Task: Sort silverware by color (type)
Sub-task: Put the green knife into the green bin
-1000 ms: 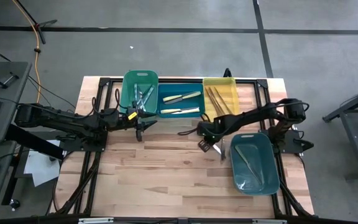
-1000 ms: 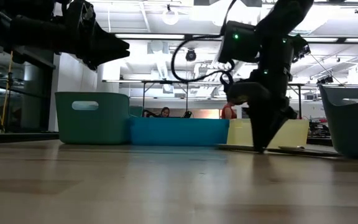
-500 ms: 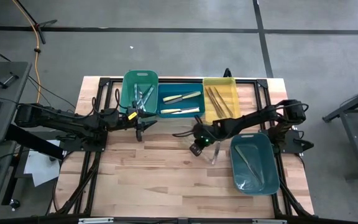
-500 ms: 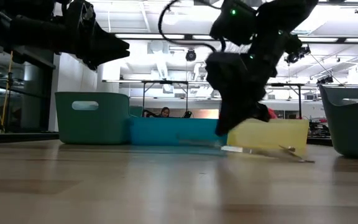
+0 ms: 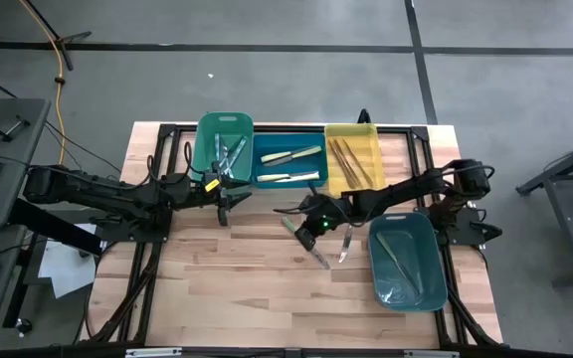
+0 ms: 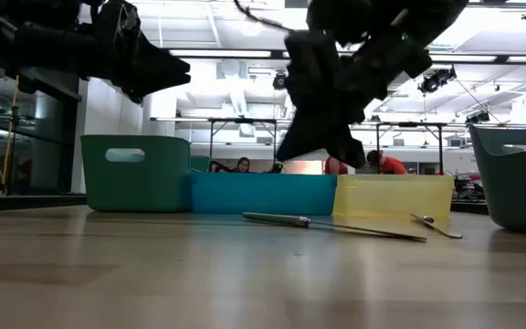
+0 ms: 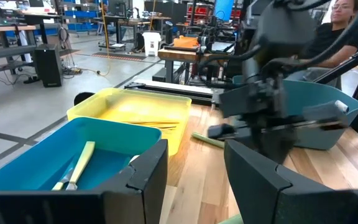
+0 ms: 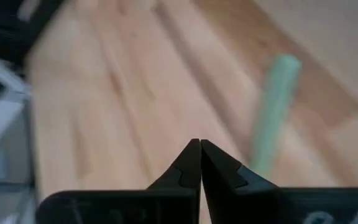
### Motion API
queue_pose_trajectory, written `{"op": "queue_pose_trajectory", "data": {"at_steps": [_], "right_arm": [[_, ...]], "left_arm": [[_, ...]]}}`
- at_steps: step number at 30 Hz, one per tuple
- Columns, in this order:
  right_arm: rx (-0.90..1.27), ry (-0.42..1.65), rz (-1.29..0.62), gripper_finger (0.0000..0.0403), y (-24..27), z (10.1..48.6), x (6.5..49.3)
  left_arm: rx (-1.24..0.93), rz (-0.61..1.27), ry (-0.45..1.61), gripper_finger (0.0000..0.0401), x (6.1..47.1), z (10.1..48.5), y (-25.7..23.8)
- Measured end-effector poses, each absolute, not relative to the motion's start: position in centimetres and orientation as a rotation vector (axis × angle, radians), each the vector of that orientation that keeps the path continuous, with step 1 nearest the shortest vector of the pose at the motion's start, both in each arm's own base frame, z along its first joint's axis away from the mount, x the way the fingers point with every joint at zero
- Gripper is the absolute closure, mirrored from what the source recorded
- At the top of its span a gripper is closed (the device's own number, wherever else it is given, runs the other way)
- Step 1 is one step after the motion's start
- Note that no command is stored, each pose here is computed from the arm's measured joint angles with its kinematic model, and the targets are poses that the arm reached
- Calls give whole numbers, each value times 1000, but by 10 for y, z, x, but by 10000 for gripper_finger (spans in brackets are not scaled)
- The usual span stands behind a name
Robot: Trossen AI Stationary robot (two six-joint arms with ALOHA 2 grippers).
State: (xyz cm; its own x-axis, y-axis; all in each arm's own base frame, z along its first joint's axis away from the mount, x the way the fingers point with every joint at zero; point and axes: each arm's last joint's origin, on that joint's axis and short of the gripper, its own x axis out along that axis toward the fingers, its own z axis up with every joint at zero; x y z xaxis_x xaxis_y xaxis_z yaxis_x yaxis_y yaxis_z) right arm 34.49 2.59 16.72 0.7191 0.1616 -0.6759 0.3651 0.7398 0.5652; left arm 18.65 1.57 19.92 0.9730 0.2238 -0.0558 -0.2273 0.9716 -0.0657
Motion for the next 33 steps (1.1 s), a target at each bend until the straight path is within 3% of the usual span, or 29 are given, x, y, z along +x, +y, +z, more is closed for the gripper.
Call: {"op": "queue_pose_trajectory", "data": {"at_steps": [5, 10, 16, 24, 33], "right_arm": [[674, 774, -57, 360, 44, 186, 354], [460, 889, -169, 292, 57, 204, 357], [397, 1037, -235, 232, 61, 185, 375], [381, 1275, -370, 224, 54, 154, 396], [389, 1299, -403, 224, 52, 142, 402]], "left_arm": [[-72, 233, 48, 249, 187, 199, 16], [-71, 237, 47, 249, 186, 199, 16], [-71, 239, 48, 249, 186, 199, 16], [-72, 239, 49, 249, 186, 199, 16], [-72, 239, 48, 249, 186, 199, 16]]}}
